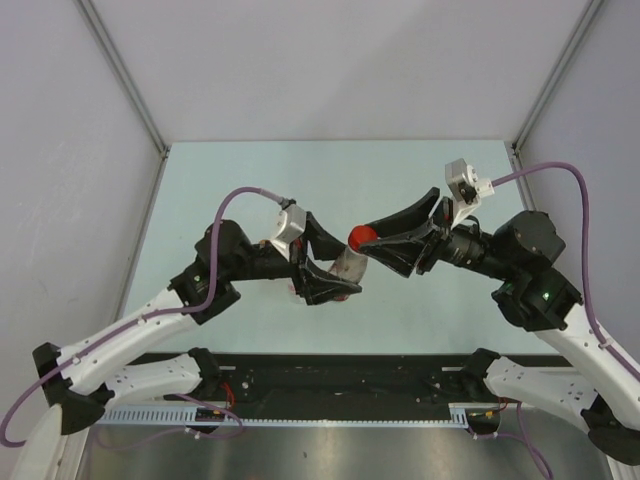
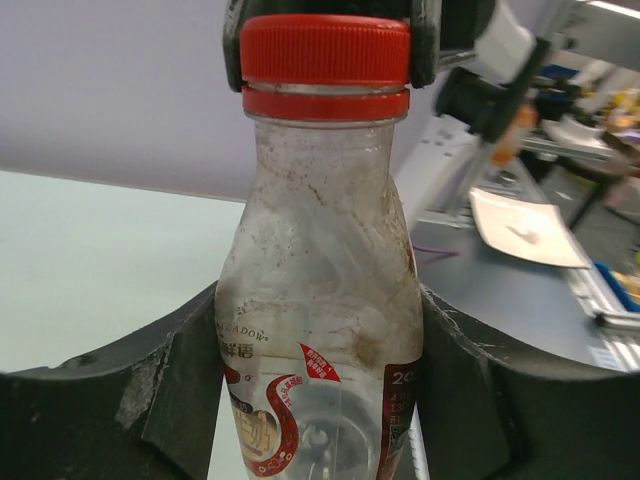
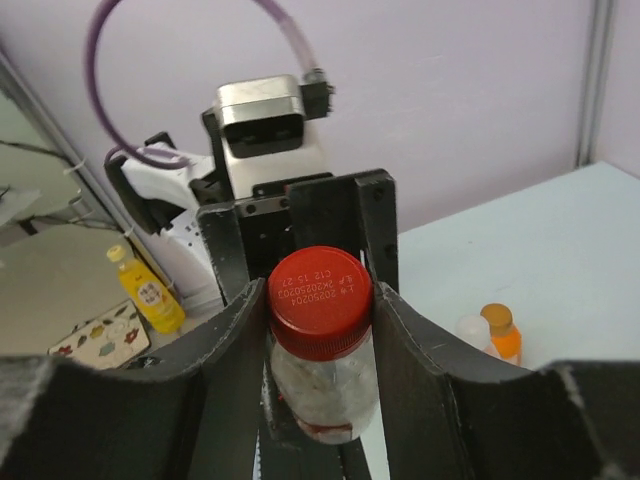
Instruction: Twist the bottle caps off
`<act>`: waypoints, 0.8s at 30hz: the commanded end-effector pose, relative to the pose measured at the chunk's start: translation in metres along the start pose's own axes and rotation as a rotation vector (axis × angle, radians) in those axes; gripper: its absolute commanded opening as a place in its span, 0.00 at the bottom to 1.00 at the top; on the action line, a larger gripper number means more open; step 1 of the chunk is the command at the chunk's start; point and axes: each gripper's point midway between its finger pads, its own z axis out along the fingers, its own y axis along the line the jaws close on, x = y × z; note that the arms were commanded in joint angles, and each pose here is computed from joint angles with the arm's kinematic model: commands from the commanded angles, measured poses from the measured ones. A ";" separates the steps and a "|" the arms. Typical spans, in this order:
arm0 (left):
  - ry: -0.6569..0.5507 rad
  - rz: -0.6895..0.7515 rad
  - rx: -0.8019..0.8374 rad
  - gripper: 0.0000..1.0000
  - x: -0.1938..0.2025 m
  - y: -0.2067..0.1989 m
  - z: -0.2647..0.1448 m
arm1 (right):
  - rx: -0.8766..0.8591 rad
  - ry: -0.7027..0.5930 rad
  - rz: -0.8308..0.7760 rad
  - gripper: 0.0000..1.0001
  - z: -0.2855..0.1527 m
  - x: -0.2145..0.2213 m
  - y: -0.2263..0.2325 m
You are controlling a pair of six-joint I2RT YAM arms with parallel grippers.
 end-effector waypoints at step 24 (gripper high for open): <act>0.096 -0.172 0.726 0.00 -0.020 -0.086 -0.024 | -0.470 0.206 -0.169 0.00 -0.037 0.037 0.046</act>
